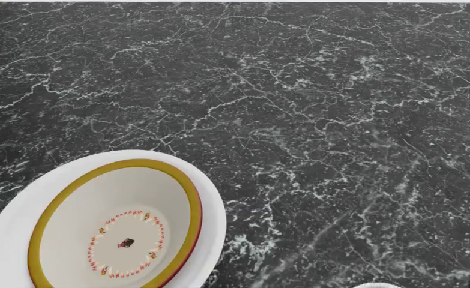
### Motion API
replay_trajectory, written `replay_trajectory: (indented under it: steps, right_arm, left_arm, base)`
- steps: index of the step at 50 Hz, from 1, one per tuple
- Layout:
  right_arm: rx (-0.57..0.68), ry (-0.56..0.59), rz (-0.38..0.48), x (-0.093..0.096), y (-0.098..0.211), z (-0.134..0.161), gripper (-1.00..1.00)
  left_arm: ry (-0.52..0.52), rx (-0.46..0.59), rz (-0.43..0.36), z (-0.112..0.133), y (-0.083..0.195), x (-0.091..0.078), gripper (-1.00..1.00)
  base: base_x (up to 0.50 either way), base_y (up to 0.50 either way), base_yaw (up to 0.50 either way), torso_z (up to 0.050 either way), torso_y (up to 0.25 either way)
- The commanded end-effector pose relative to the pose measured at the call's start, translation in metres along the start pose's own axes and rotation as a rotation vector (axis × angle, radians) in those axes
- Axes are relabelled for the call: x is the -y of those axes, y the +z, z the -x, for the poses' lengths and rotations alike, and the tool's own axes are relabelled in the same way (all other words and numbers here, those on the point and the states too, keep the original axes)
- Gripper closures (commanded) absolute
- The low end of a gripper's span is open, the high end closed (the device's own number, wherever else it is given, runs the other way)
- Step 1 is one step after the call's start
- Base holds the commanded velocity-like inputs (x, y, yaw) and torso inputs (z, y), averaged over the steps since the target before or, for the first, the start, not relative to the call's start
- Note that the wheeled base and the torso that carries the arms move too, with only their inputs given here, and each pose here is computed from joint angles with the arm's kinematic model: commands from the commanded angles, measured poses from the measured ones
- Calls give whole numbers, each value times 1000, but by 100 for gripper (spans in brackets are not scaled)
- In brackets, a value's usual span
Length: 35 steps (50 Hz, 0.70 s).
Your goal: Stack the bowls from largest to smallest.
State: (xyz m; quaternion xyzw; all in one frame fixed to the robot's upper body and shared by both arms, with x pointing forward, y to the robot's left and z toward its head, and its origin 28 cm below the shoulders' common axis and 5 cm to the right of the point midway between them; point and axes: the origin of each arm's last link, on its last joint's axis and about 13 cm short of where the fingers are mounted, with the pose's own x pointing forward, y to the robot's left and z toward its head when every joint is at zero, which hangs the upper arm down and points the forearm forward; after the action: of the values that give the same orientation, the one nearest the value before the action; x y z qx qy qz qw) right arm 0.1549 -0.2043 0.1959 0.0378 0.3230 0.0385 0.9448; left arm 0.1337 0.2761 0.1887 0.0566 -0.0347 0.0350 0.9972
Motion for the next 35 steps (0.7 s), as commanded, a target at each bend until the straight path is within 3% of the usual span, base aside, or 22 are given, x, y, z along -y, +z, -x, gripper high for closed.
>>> replay_trajectory:
  steps: [1, 13, 21, 29, 35]
  right_arm:
    - [118, -5, -27, -6, 25, 11, 100]
    - [232, 35, -40, -21, 57, 25, 100]
    - [302, 80, -84, -36, 82, 19, 100]
    - [339, 185, -26, -70, 127, 11, 100]
    - [407, 267, -31, -94, 158, 17, 100]
  left_arm:
    - [10, 25, 3, 0, 2, -2, -100]
    - [18, 30, 7, 1, 3, -4, -100]
    - [29, 37, 12, 3, 5, -7, -100]
    - [44, 48, 15, 4, 8, -8, -100]
    - [47, 44, 17, 4, 8, -9, -100]
  base:
    - [0, 0, 0, 0, 0]
    - [0, 0, 0, 0, 0]
    - [0, 0, 0, 0, 0]
    - [0, 0, 0, 0, 0]
    - [0, 0, 0, 0, 2]
